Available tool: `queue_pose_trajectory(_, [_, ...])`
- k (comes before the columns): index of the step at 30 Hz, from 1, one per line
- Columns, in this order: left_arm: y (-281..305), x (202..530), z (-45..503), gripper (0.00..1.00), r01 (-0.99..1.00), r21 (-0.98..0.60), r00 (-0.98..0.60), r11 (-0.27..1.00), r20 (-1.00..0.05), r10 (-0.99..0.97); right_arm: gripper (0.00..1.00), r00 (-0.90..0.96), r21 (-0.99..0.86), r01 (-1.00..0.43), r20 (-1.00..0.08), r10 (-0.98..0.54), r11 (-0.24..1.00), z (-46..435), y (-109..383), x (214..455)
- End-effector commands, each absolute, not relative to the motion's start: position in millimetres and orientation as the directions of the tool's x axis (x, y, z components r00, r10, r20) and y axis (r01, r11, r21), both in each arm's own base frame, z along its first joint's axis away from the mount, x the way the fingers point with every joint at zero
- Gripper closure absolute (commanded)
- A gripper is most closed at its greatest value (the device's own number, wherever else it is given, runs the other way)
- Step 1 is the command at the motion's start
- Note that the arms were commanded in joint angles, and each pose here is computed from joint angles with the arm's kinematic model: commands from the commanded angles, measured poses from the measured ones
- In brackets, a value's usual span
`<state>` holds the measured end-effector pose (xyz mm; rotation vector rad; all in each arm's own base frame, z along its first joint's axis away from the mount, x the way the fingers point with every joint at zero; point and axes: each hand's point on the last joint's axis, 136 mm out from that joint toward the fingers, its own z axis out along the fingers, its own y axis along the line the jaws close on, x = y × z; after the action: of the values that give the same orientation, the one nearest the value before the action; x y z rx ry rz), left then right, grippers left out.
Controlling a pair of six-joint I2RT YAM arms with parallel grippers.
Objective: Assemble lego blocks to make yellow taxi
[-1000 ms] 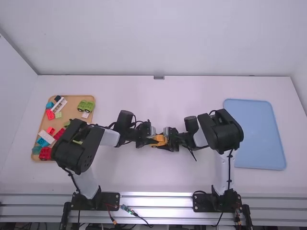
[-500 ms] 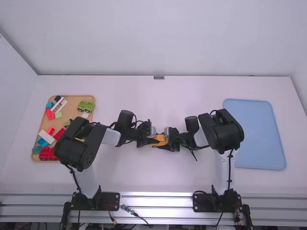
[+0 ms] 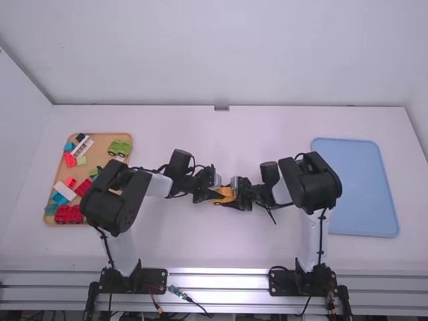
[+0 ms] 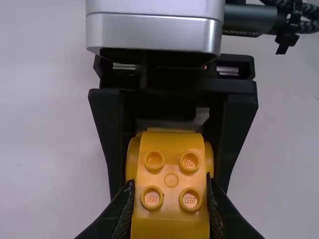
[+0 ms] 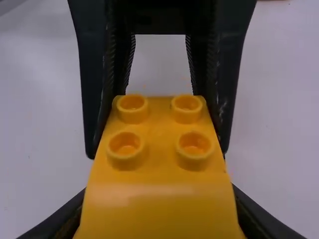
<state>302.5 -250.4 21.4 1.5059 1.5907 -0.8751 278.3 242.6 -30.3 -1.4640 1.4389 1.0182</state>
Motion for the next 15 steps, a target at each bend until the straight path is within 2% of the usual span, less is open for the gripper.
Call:
queue_pose_trajectory(1, [-250,283,-23,0.98,0.994,-0.045,-0.099,0.104,-0.792,0.602,0.52,-0.014,0.014,-1.000,-0.928,-0.371,0.002,-43,244,272])
queue_pose_trajectory(15, [-239,293,-8,0.98,0.988,0.011,-0.095,0.157,-0.751,0.653,0.51,-0.017,0.016,-1.000,-0.927,-0.374,0.006,-43,244,272])
